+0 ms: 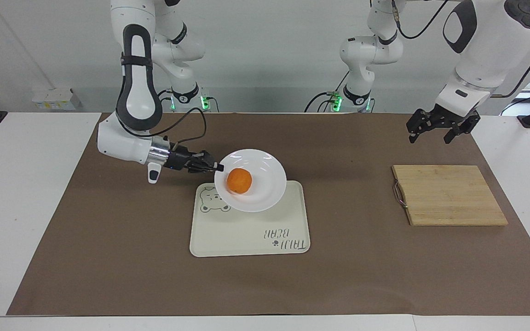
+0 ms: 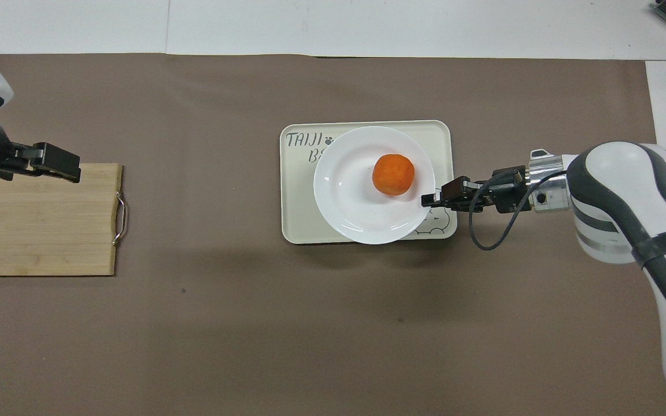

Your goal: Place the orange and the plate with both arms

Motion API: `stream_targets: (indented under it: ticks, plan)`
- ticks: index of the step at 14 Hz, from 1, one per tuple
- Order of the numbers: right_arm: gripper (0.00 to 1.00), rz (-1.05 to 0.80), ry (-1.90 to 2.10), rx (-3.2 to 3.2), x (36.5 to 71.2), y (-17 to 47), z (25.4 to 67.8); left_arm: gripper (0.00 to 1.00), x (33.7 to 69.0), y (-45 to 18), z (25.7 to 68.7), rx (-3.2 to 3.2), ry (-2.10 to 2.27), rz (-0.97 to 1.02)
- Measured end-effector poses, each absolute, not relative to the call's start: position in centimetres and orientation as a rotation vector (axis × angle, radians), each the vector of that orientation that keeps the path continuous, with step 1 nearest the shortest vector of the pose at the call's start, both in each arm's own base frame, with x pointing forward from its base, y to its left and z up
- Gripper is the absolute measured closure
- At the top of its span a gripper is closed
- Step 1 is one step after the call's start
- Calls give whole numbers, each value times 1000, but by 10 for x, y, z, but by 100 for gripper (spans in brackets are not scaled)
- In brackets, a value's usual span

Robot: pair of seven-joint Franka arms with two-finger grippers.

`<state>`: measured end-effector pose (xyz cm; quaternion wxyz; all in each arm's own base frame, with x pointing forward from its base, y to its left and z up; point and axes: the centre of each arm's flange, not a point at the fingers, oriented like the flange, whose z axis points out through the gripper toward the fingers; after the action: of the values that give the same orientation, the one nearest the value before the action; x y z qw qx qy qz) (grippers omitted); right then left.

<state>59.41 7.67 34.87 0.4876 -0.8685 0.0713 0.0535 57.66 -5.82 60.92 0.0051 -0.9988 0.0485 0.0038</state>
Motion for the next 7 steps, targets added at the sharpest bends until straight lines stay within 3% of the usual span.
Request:
stream_targets:
  ticks: [4, 7]
  plan:
    - [96, 100, 235, -2126, 626, 82, 320, 0, 577, -58, 609, -3128, 152, 12]
    - [96, 145, 248, -2135, 626, 89, 290, 0, 577, -58, 609, -3128, 152, 12]
